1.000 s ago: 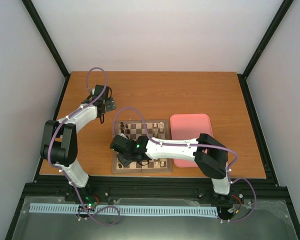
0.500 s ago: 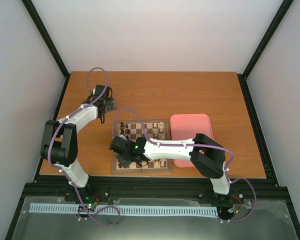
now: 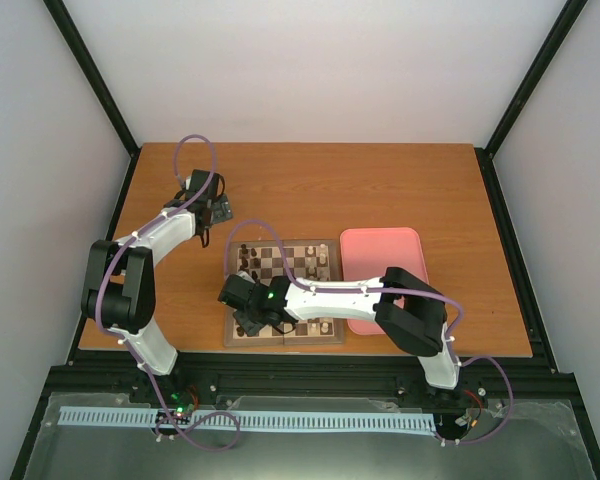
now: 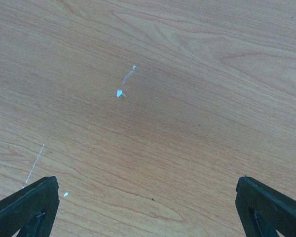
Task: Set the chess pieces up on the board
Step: Place the chess piece on the chessboard.
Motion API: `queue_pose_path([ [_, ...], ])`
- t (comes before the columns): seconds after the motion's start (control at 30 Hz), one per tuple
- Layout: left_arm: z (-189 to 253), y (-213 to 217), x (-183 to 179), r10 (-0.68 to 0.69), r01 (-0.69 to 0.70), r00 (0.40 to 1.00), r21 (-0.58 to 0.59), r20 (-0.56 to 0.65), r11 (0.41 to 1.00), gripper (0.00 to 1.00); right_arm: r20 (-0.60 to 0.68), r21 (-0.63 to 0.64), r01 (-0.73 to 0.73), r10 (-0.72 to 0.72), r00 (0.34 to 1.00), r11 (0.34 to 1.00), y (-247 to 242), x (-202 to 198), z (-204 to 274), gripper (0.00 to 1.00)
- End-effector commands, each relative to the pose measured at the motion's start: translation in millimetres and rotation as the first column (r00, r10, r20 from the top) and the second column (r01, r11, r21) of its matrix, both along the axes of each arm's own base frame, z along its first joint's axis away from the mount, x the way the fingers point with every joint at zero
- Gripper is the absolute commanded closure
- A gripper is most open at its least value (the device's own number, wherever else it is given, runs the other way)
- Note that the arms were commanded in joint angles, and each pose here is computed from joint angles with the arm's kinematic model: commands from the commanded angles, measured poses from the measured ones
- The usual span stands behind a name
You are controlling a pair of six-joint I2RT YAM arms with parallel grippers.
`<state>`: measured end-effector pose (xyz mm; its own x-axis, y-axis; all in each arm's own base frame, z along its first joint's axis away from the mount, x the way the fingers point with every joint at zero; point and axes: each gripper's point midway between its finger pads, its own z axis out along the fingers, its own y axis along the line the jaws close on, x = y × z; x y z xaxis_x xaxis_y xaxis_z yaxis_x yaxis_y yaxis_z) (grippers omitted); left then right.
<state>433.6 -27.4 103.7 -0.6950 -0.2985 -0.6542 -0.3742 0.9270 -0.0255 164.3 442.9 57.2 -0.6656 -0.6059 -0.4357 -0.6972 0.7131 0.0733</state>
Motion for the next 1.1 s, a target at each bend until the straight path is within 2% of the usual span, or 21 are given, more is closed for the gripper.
queue_pose_path([
  [0.0,12.4,-5.0,8.5,-0.009,0.009,1.000,0.004,0.029,1.000,0.00,0.020,-0.008,0.017,-0.017,1.000,1.000,1.1,1.4,-4.0,0.93],
  [0.33,12.3,-5.0,8.3,-0.010,0.010,1.000,0.005,0.028,1.000,0.00,0.015,-0.006,0.017,-0.017,1.000,1.000,-0.2,0.1,-1.8,0.77],
  [0.87,14.1,-4.9,9.2,-0.009,0.009,0.999,0.006,0.030,1.000,0.00,0.069,0.011,0.047,-0.047,0.996,0.999,-11.0,6.5,22.4,0.73],
  [1.07,15.3,-4.9,9.4,-0.010,0.009,0.999,0.006,0.033,1.000,0.00,0.091,0.029,0.047,-0.050,0.995,0.998,-12.5,8.9,33.5,0.65],
])
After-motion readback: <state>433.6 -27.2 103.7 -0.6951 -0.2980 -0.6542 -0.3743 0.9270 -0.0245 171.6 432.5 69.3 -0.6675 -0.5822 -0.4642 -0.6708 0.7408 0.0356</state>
